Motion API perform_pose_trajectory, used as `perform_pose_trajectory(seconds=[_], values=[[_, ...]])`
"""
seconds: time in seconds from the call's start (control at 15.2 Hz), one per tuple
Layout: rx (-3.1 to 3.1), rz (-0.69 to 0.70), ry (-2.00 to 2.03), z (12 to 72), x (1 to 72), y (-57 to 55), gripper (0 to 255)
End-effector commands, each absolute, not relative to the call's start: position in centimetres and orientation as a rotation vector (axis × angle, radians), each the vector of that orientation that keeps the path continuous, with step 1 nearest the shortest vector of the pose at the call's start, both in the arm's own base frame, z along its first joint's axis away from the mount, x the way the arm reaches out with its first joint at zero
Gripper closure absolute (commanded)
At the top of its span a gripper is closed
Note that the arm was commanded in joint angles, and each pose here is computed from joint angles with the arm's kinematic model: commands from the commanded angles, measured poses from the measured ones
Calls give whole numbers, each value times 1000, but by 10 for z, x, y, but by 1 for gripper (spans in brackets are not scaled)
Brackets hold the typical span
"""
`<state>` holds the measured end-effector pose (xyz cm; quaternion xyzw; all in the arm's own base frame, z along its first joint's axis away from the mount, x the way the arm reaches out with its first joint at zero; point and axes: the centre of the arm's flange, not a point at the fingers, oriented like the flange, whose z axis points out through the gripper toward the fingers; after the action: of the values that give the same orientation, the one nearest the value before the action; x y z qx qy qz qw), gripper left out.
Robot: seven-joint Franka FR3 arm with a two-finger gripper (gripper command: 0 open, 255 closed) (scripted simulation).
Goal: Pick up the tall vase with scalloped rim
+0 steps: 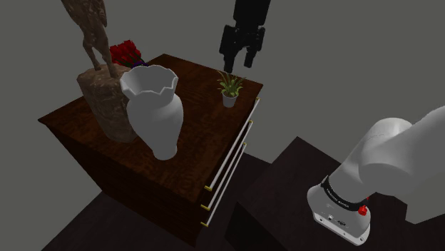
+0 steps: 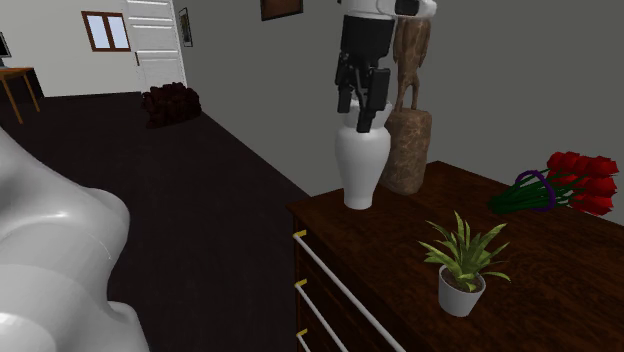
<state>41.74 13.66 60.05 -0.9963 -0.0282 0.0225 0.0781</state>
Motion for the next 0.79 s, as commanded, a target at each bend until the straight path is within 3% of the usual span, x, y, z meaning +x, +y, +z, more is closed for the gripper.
perform_pose_trajectory(seconds=[0.0, 0.73], values=[[-2959, 82, -66, 598, 435, 157, 0], [-2835, 149, 17, 596, 530, 253, 0]])
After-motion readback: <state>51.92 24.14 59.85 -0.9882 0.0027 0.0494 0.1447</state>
